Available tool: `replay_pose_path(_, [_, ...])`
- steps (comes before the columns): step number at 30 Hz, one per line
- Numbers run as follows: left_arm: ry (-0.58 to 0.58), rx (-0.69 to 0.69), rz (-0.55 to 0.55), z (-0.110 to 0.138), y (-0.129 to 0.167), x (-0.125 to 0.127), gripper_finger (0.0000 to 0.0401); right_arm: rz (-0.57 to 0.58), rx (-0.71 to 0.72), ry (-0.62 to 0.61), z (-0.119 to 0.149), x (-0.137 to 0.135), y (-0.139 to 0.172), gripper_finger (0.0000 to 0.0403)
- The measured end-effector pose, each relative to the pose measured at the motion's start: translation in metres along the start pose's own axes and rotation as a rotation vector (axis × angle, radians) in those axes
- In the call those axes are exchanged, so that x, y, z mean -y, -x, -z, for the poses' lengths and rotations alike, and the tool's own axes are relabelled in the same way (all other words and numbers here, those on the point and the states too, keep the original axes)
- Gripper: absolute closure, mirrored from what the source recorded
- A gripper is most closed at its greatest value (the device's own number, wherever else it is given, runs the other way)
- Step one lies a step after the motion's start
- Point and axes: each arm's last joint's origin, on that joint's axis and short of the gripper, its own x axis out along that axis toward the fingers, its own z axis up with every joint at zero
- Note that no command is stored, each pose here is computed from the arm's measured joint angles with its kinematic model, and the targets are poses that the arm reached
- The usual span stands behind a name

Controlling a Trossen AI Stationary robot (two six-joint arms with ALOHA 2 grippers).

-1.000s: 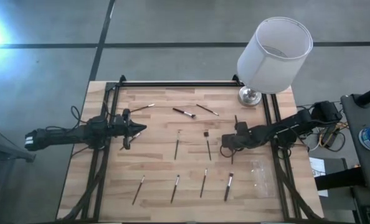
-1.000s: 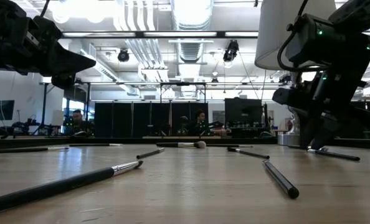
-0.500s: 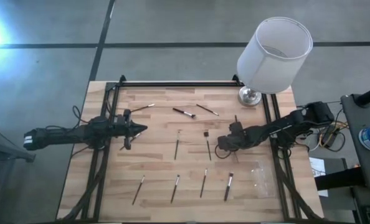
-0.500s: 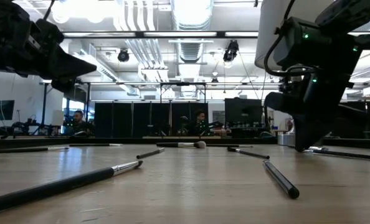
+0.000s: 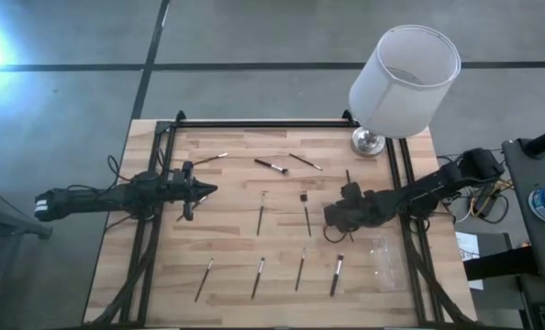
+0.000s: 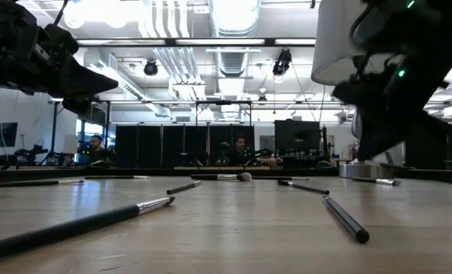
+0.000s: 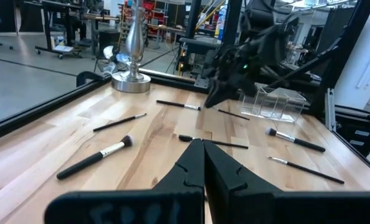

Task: Put items in baskets/containers
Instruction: Put the eyeshadow brush into the transparent organizer

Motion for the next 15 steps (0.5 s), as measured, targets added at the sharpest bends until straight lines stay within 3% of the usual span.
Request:
replay_pose_path(10, [0.010,-0.006,-0.001,0.001,0.000,0.000,0.0401,-0.174,0.189,0.171,0.012,-0.038,0.083,0.0394])
replay_pose_path(15, [0.013,-0.015,-0.003,0.001,-0.001,0.000,0.0401,-0.169,0.213,0.308,0.030,-0.053,0.127,0.0394])
